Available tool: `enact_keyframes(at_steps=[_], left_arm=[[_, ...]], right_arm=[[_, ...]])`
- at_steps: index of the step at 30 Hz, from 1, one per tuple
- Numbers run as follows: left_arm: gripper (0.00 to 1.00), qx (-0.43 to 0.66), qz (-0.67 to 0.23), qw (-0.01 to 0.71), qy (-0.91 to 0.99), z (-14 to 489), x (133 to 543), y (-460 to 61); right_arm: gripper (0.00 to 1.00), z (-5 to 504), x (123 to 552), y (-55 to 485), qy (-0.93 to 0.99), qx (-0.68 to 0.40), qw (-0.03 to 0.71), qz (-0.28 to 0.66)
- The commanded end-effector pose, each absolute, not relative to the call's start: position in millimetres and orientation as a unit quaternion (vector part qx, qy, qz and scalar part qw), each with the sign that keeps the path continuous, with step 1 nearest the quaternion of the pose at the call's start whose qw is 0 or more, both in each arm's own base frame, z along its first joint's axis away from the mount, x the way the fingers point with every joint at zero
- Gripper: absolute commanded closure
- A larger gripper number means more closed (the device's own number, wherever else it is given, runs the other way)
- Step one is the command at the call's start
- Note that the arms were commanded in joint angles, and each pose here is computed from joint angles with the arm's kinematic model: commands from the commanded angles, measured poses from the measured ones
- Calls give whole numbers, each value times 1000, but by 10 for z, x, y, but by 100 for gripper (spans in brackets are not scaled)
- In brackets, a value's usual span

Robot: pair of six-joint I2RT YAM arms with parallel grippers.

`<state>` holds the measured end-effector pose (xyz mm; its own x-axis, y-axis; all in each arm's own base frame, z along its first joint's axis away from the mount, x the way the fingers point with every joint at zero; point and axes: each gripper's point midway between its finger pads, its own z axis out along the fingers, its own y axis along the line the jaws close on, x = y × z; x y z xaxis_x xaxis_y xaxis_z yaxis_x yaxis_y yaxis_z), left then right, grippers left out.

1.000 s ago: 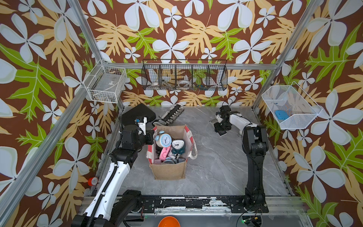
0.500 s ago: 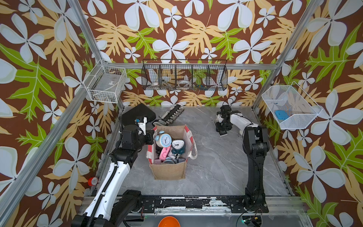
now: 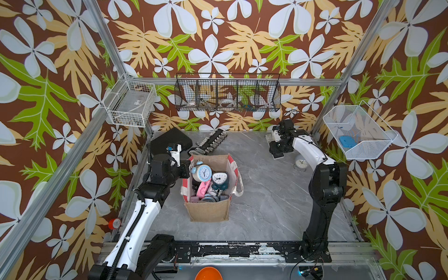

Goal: Put the alarm clock into the canvas bag
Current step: Pick up the alarm from the center of the board, then place the alarm at the canvas bag.

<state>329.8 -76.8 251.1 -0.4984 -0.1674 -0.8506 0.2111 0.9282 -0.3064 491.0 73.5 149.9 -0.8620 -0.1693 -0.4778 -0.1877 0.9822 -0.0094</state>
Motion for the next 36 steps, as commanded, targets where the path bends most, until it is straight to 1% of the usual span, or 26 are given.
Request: enact_keyframes(at_steps=[1, 10, 19, 23, 27, 31, 36], left_arm=[[100, 18, -195, 545, 815, 2790, 3393, -775], [100, 17, -195, 545, 815, 2791, 3395, -776], [100, 17, -196, 547, 814, 2798, 3392, -775], [100, 17, -195, 547, 814, 2801, 3390, -772], [100, 17, -196, 546, 814, 2796, 3391, -777], [100, 17, -196, 548, 813, 2807, 3388, -774], [100, 17, -195, 547, 814, 2799, 3390, -774]], right_arm=[[46, 1797, 4814, 839, 959, -95, 266, 31], [46, 2649, 4459, 1333, 929, -127, 340, 68], [46, 3170, 3994, 2082, 897, -190, 384, 107], [45, 3255, 3751, 2463, 879, -250, 385, 130], [45, 3258, 3489, 2829, 849, -341, 372, 157], [42, 3189, 3215, 3119, 811, -435, 350, 174], [44, 3056, 2863, 3428, 762, -537, 315, 180]])
